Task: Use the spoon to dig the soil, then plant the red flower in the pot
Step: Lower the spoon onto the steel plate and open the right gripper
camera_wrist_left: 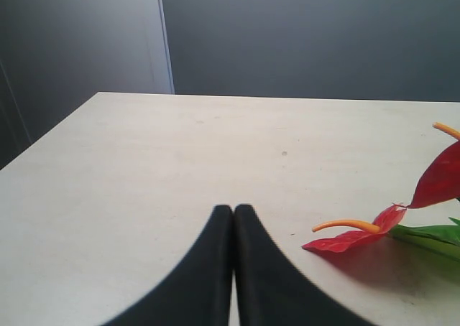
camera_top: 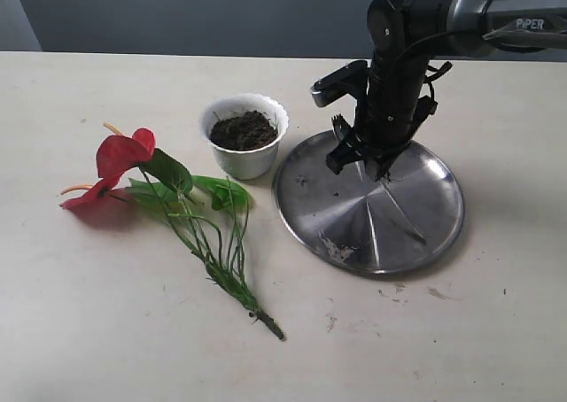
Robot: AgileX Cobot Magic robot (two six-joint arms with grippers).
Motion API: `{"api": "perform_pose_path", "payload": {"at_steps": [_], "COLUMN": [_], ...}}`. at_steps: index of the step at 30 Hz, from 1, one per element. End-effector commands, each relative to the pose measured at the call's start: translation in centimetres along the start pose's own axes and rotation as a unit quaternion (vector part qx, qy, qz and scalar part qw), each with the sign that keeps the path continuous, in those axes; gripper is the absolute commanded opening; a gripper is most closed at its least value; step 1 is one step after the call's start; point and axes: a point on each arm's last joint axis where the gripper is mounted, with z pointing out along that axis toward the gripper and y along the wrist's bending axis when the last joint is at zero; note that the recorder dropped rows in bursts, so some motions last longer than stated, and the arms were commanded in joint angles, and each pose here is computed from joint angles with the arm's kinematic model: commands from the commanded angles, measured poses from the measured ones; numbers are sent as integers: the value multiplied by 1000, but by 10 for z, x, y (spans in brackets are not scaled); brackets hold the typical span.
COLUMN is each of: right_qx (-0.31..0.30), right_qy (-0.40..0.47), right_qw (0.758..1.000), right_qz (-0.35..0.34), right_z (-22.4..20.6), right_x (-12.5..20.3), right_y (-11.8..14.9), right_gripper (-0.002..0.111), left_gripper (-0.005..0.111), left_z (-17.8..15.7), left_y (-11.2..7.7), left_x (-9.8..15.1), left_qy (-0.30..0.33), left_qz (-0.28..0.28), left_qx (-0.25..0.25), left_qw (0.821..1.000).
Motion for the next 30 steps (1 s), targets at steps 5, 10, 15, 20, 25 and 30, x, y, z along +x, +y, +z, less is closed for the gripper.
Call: {"api": "perform_pose_path", "payload": {"at_steps": [5,10,15,20,25,30], "right_qx": [-5,-5,-4,-19,-112,-240], "right_qy": [19,17,14,9,-35,-95], "right_qw": [1000,1000,1000,1000,993,965], "right_qz": [-9,-12,-12,-2,3,-44], "right_z": [10,10,10,1,-30,-55], "right_x": [2,1,1,2,2,1], "right_y": [-2,-2,-2,1,21,65], "right_gripper": [0,14,14,14,14,14], "left_gripper": [0,0,0,0,0,0], "left_z": [0,0,0,0,0,0], "left_y": [0,0,0,0,0,0], "left_x": [1,1,1,1,1,1], "left_qy": [2,2,2,2,2,2], "left_qz": [-1,-1,-1,-1,-1,-1], "left_qx": [-1,-1,-1,-1,-1,-1], "left_qw": [1000,1000,1000,1000,1000,1000]}}
